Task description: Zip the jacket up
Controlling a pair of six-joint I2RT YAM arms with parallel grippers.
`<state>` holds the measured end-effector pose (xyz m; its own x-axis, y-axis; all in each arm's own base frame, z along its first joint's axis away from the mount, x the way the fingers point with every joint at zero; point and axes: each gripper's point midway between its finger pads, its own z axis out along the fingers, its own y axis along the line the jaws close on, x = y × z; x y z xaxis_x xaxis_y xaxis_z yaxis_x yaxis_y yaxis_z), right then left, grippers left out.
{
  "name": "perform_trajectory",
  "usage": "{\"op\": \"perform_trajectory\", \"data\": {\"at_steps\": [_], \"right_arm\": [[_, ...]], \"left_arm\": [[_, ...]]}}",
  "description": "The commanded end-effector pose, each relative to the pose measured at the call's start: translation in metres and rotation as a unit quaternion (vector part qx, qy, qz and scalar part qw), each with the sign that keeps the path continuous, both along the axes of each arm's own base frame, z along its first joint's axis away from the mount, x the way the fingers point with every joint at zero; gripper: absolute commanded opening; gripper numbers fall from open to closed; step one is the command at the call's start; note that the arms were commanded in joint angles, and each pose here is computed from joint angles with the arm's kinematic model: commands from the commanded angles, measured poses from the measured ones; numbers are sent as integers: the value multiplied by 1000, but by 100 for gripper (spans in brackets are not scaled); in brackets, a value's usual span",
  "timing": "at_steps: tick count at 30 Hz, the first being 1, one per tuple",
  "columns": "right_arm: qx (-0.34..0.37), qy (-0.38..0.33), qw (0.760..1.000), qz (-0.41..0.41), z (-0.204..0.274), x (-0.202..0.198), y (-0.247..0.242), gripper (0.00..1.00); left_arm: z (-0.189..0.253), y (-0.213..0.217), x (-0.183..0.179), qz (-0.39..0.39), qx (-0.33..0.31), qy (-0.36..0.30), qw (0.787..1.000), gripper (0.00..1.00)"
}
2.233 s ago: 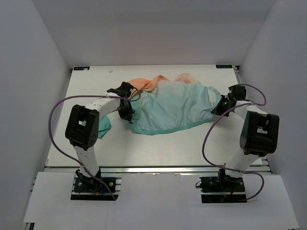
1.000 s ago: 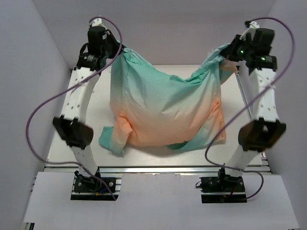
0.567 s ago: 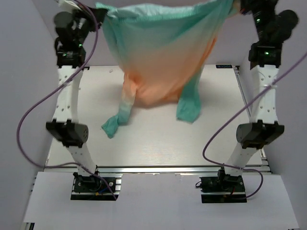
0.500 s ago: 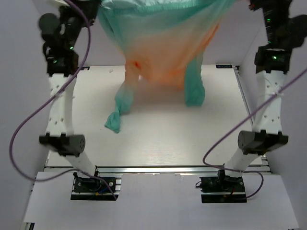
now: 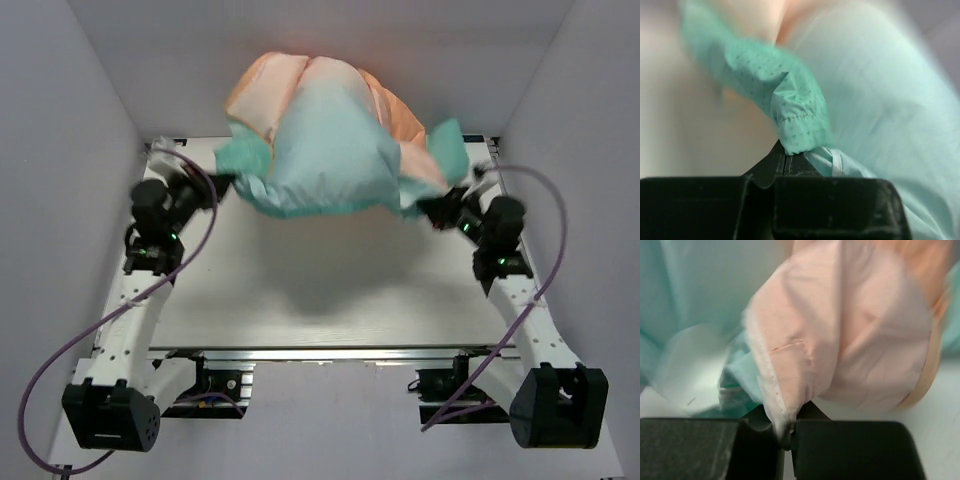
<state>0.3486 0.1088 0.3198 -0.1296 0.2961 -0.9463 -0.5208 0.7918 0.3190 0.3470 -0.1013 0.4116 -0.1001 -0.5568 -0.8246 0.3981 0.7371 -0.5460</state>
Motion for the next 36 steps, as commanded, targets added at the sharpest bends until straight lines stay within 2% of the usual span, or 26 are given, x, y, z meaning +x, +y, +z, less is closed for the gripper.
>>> {"op": "perform_trajectory", "data": {"at_steps": [1, 2, 3, 5, 6, 8, 11, 14, 17, 18, 20, 22, 24, 25, 26, 27, 28, 29, 31, 33, 34, 36], "right_arm": [[-5, 116, 993, 15, -89, -47, 21, 0], [-10, 170, 985, 7, -119, -59, 20, 0], [-4, 201, 980, 1, -135, -71, 19, 0], [-18, 295, 955, -24, -193, -97, 10, 0], [-20, 314, 949, -28, -205, -105, 8, 0], [-22, 365, 930, -30, -236, -125, 6, 0], [-11, 398, 916, -54, -250, -134, 1, 0], [-7, 415, 903, -112, -248, -131, -14, 0], [-24, 457, 869, -188, -251, -138, -38, 0], [-28, 456, 867, -200, -240, -135, -41, 0], [-44, 486, 843, -226, -241, -147, -51, 0], [-49, 497, 837, -222, -232, -155, -51, 0], [-48, 496, 838, -220, -224, -159, -51, 0], [-48, 492, 839, -225, -215, -159, -53, 0], [-55, 506, 830, -228, -215, -169, -55, 0], [-63, 507, 829, -228, -212, -173, -57, 0], [-69, 504, 827, -239, -207, -174, -62, 0], [-79, 518, 815, -248, -209, -184, -67, 3], [-89, 526, 800, -273, -210, -191, -76, 5], [-96, 535, 795, -269, -212, -198, -77, 6], [-95, 542, 795, -256, -214, -201, -73, 11], [-97, 555, 791, -238, -217, -206, -68, 13]], "left_arm": [[-134, -12, -37, -44, 5, 184, 982, 0], [-156, -15, -48, -53, 3, 209, 977, 0], [-203, -15, -65, -55, 6, 270, 961, 0], [-233, -10, -84, -43, 11, 312, 949, 0], [-263, -8, -99, -40, 16, 356, 933, 0], [-286, -8, -111, -37, 8, 393, 919, 0], [-315, -5, -120, -18, -8, 456, 890, 0], [-322, -3, -118, -6, -9, 473, 881, 0], [-321, -1, -117, 1, -8, 476, 880, 0], [-319, 0, -117, 3, -7, 476, 880, 0], [-312, 2, -119, 10, -4, 483, 875, 0], [-307, 8, -120, 28, 1, 486, 874, 0], [-302, 19, -125, 64, 6, 504, 861, 0], [-303, 26, -129, 88, 6, 517, 852, 0], [-307, 35, -144, 119, 10, 554, 824, 0], [-314, 56, -153, 197, 5, 579, 791, 0], [-321, 67, -164, 237, 10, 609, 757, 0], [-326, 75, -186, 260, 25, 644, 719, 0], [-326, 79, -193, 276, 30, 663, 696, 0], [-330, 77, -199, 273, 29, 673, 687, 0], [-332, 77, -201, 275, 26, 675, 684, 2], [-333, 77, -197, 279, 18, 667, 691, 19]]}}
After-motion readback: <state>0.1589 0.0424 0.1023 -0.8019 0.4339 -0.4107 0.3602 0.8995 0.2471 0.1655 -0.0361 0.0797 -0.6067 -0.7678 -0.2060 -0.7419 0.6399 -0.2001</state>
